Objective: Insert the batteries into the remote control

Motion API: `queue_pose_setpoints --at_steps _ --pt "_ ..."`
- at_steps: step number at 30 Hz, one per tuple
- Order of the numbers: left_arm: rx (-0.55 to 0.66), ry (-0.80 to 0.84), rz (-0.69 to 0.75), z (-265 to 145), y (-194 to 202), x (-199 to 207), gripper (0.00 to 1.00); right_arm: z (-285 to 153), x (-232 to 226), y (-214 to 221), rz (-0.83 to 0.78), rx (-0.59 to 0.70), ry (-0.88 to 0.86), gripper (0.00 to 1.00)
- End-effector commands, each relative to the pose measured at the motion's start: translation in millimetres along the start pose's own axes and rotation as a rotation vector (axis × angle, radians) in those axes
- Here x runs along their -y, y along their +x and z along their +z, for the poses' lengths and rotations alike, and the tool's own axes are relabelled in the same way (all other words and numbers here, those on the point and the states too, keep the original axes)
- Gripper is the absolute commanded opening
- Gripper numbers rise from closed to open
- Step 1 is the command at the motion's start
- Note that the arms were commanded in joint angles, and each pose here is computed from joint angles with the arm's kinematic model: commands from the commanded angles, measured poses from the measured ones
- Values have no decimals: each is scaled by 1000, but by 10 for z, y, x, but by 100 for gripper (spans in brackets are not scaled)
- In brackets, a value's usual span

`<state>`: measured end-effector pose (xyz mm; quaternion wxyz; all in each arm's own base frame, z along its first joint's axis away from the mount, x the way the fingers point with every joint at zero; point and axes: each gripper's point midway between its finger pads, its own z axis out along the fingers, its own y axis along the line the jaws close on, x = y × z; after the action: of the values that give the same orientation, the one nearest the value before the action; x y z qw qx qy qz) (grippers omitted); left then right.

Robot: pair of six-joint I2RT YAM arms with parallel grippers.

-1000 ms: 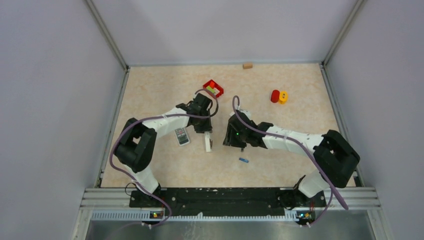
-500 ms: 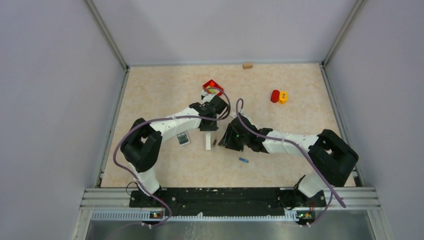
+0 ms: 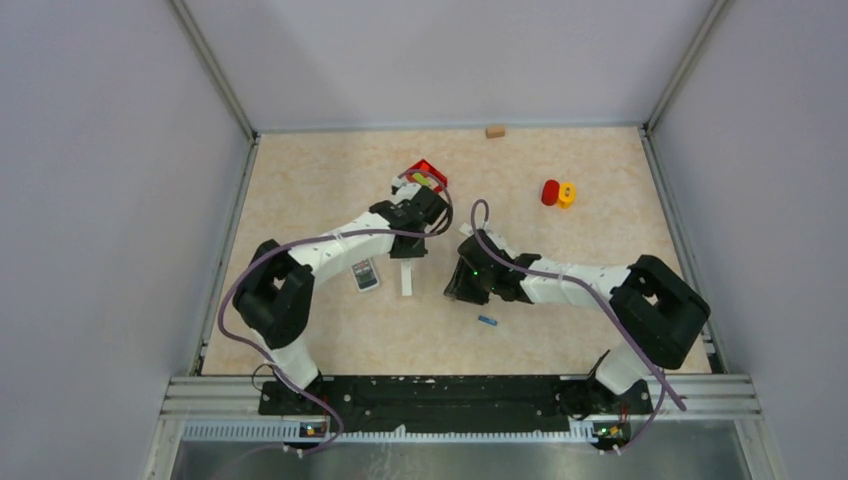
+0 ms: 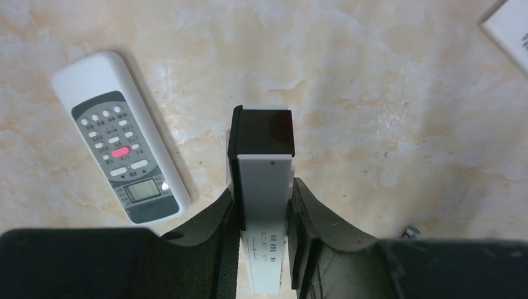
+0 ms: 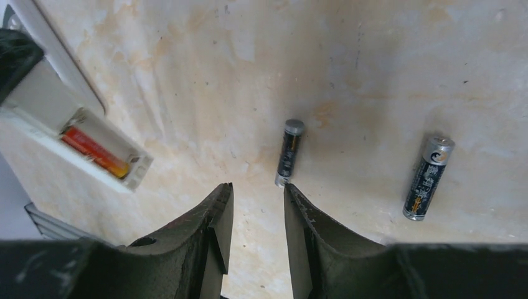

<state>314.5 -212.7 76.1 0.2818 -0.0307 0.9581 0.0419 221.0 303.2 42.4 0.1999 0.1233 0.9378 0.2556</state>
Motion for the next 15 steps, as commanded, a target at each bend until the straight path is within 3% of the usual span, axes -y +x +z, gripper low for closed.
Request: queue_pose_setpoints --at_steps 1,7,15 --pt "107 129 -123 -368 -455 -130 0 -10 30 -191 -37 51 103 38" --pt "178 238 -222 -646 -722 -401 0 -28 134 -233 -26 65 214 38" --pt "227 274 -322 -693 -832 -721 0 -78 220 -227 -36 81 303 38"
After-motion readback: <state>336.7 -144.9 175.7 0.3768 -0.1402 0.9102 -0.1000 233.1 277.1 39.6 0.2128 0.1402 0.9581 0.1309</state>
